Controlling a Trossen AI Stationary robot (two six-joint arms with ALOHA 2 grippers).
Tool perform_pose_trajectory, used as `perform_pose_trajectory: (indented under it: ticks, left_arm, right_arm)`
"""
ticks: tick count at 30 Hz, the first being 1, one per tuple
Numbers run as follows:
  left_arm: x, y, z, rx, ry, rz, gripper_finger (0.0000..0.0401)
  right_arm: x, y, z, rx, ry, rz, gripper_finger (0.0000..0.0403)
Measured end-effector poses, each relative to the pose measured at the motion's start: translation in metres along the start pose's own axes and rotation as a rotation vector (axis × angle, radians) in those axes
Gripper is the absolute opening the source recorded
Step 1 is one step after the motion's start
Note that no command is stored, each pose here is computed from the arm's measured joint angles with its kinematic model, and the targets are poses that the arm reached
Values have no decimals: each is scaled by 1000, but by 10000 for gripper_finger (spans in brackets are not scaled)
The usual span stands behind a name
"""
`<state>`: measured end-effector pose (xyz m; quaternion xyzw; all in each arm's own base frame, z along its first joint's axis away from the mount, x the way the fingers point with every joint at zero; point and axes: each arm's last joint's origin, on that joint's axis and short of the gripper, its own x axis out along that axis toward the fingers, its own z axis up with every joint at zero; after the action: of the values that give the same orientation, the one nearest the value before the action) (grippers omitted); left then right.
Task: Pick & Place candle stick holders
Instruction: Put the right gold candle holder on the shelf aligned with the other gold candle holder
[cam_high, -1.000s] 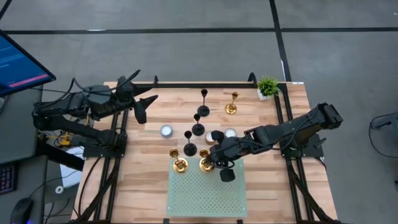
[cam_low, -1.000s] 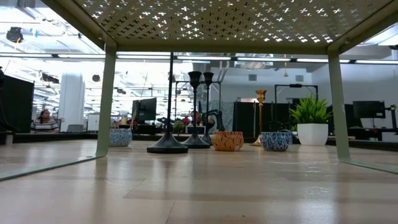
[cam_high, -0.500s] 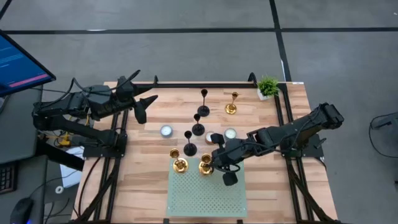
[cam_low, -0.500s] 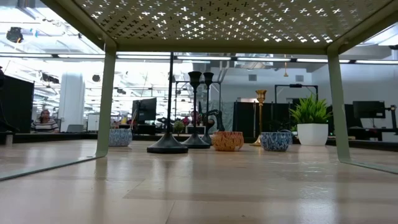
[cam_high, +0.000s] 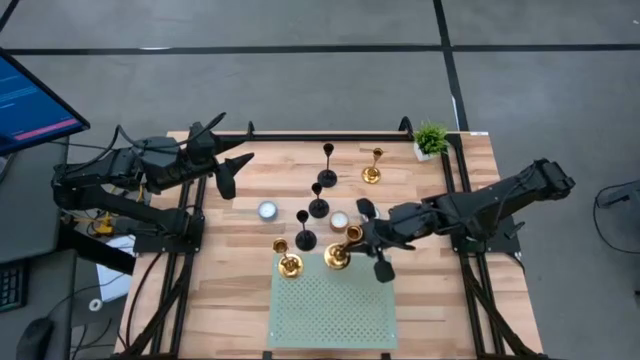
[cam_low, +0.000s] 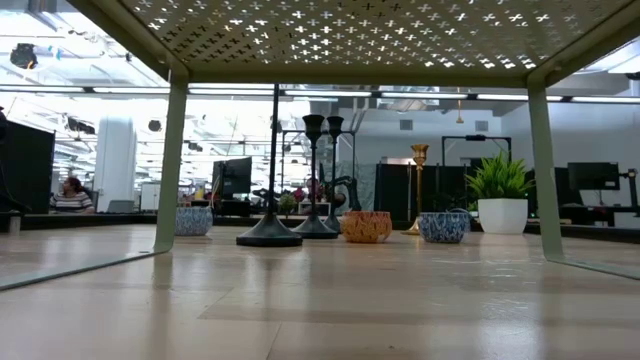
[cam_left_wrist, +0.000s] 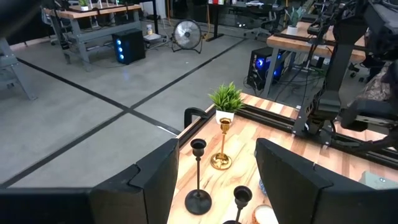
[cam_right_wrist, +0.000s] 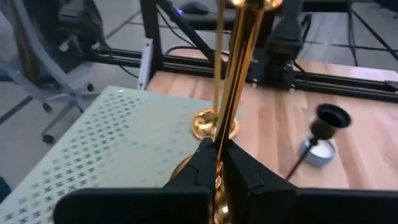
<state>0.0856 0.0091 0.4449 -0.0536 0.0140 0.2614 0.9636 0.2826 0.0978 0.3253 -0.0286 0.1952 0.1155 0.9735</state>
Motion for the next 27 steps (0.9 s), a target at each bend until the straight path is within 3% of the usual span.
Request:
perform_pose_trajectory:
  ticks: [10,27]
  left_arm:
    - [0,0,0,0,0,0,214]
    - [0,0,0,-1,0,0,214]
  right_arm:
    - [21,-2,-15,17,56,38,0]
    - [31,-1,-24,24,119,59,0]
